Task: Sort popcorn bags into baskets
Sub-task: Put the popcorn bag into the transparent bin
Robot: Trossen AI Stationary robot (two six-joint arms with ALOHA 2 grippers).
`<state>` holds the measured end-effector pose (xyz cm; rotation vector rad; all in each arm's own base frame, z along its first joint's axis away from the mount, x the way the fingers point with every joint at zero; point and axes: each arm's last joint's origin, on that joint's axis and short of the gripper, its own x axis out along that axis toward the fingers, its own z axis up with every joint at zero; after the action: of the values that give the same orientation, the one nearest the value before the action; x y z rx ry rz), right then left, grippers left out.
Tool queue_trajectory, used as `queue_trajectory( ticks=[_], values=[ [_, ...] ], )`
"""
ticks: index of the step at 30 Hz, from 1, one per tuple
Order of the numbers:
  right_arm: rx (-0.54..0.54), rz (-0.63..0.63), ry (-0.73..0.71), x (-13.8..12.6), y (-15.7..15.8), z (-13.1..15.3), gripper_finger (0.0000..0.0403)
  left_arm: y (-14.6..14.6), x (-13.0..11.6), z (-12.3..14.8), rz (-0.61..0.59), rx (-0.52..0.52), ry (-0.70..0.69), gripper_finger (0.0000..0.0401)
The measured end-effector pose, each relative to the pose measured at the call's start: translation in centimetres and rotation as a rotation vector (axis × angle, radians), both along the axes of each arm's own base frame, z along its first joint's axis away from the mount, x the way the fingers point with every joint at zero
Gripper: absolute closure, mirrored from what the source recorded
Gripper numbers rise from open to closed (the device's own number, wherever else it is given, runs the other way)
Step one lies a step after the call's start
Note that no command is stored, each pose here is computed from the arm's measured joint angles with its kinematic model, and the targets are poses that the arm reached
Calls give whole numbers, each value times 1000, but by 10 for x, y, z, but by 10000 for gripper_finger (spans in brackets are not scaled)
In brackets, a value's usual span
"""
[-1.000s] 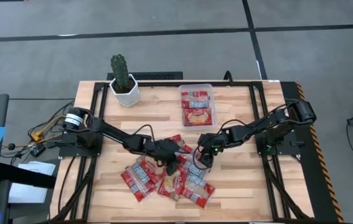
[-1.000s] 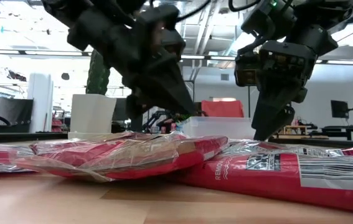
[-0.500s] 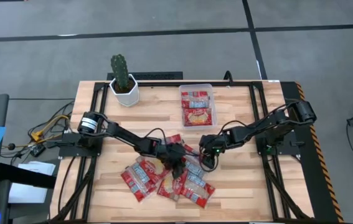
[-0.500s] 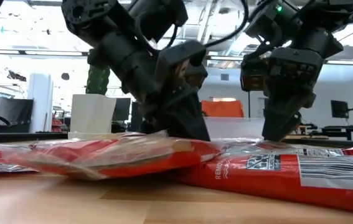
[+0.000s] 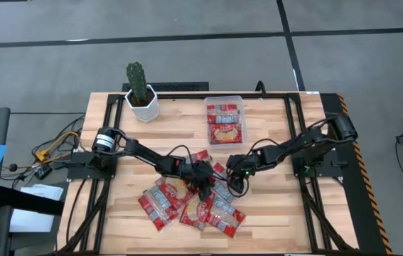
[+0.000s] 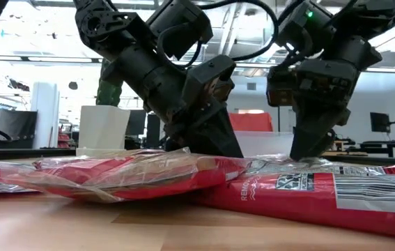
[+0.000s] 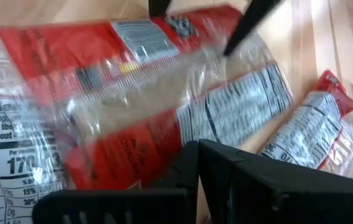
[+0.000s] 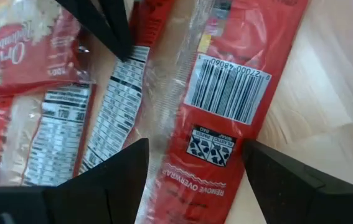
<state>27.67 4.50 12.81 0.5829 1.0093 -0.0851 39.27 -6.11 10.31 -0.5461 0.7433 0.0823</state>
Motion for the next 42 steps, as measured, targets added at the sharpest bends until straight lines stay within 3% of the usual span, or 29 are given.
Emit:
queue_trajectory(
  ticks=[10,16,19,37,42],
  values=[
    [127,43,-71,14,0,-6,117,2,-1,-2,8,-18,15,401],
    [122,-38,-95,9,-25,11,117,4,-1,-3,8,-6,30,401],
    [128,-92,-18,2,-33,10,117,6,-2,-4,9,-2,38,401],
    [198,-66,-66,20,-11,-11,119,7,-3,-5,1,34,46,401],
    [186,-59,-57,20,-13,-12,153,12,-2,-5,4,41,48,401]
  ],
)
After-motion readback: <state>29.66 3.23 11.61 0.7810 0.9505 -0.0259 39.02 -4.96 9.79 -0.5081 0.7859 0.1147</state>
